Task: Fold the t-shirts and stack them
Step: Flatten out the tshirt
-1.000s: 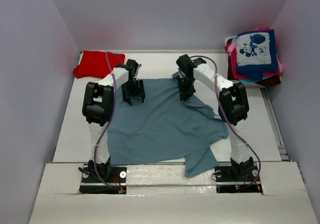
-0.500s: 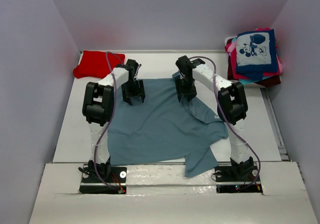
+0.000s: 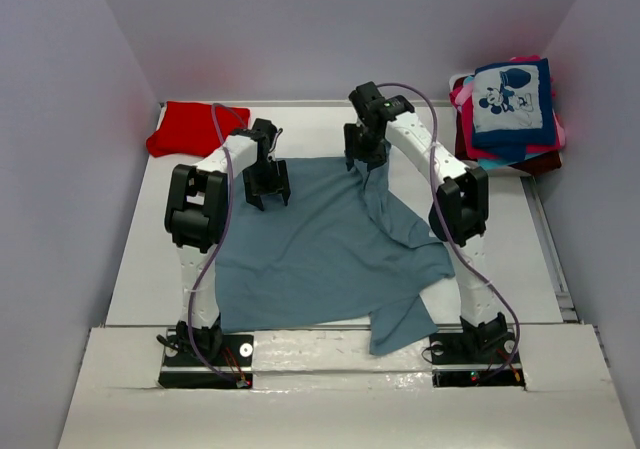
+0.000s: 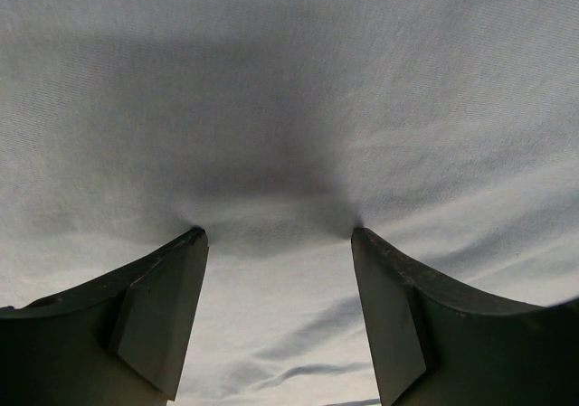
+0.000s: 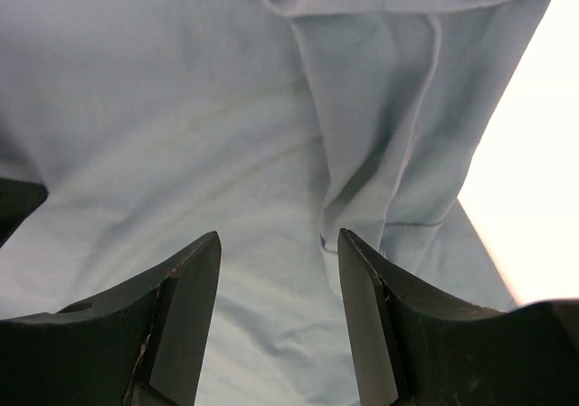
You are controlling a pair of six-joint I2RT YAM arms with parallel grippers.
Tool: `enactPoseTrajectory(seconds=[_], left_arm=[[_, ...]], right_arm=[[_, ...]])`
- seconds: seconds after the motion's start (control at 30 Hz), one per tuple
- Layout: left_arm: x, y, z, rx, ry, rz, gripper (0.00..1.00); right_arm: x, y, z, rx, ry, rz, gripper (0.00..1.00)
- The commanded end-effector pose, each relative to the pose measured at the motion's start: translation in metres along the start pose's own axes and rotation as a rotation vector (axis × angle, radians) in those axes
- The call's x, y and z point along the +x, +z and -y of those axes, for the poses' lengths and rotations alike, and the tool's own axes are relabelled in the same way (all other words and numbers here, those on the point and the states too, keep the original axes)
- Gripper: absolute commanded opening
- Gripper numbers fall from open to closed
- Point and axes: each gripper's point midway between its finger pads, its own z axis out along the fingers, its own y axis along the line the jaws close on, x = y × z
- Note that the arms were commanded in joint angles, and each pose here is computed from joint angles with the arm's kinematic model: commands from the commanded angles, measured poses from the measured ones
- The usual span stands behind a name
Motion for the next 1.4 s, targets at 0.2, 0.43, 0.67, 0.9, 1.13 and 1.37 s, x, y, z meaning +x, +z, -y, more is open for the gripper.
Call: enactPoseTrajectory(seconds=[0.2,0.43,0.67,0.9,1.13,1.37], left_arm=[[0.002,0.003,0.002,0.013,0.018,-0.003,0.76],[0.005,0.000,0.000,0.011,0.018,-0.004,0.76],[0.007,0.000,-0.001,0.005,0.017,-0.003,0.76],[0.008,-0.001,-0.003,-0.001,0.017,-0.005,0.76],[0.009,0.000,-0.004,-0.007,0.017,-0.008,0.77],[0.010,0.001,-0.005,-0.008,0.015,-0.014,0.76]], right_arm=[[-0.040,0.029,0.048,0.052,0.213,0.034,0.52],[-0.073,0.033,0.072,-0.034,0.337,0.083,0.51],[-0.073,0.044,0.060,-0.139,0.354,0.055,0.51],[-0.070,0.053,0.045,-0.224,0.365,0.023,0.51],[-0.071,0.054,0.043,-0.236,0.366,0.028,0.51],[-0.076,0.061,0.045,-0.229,0.382,0.050,0.51]])
